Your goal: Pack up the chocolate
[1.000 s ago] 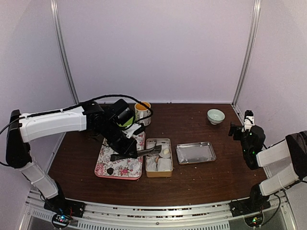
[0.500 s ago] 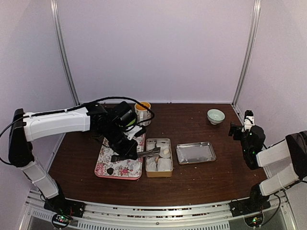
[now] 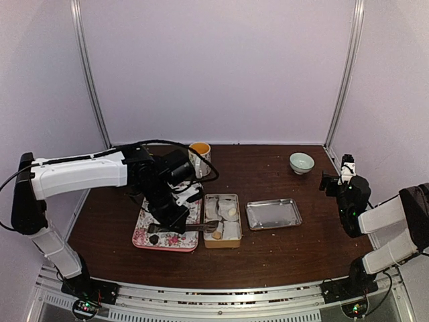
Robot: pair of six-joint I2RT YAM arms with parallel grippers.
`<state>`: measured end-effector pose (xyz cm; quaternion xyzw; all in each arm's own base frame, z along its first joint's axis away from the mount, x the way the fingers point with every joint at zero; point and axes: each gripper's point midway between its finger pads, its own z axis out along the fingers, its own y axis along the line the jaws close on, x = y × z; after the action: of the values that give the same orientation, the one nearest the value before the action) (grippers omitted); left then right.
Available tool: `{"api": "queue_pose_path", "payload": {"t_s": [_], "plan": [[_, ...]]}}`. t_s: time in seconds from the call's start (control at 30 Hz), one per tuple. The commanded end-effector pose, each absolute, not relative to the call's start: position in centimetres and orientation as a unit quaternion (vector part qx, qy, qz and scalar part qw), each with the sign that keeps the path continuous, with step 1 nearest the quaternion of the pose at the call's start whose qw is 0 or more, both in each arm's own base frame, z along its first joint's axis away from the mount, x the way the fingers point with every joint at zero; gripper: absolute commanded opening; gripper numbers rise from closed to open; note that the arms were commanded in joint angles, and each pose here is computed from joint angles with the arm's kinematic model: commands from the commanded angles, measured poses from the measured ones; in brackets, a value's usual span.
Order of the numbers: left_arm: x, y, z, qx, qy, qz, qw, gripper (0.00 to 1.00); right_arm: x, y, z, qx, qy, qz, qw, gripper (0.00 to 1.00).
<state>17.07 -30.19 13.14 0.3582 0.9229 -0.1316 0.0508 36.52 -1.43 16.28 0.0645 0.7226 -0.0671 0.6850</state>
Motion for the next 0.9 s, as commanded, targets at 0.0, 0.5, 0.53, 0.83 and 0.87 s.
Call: {"api": "queue_pose_path", "payload": {"t_s": [0.0,0.5,0.53,0.83,0.87], "plan": [[17.5,-29.5,15.9,0.358,0.921,-0.127,0.084,0.11,36.9,-1.8,17.4,0.075,0.709,-0.068,0.697,1.00],[21.6,-24.2,19.2,0.240,0.947,-0.058,0.205,0.13,36.9,-1.8,17.4,0.075,0.709,-0.068,0.698,1.00],[22.1,-23.7,19.5,0.225,0.948,-0.059,0.218,0.13,36.9,-1.8,17.4,0.075,0.710,-0.069,0.697,1.00],[24.9,-20.9,19.6,0.115,0.944,-0.099,0.292,0.13,36.9,-1.8,17.5,0.075,0.709,-0.070,0.698,1.00],[25.2,-20.5,19.4,0.104,0.944,-0.098,0.298,0.13,36.8,-1.8,17.5,0.074,0.709,-0.071,0.698,1.00]]}}
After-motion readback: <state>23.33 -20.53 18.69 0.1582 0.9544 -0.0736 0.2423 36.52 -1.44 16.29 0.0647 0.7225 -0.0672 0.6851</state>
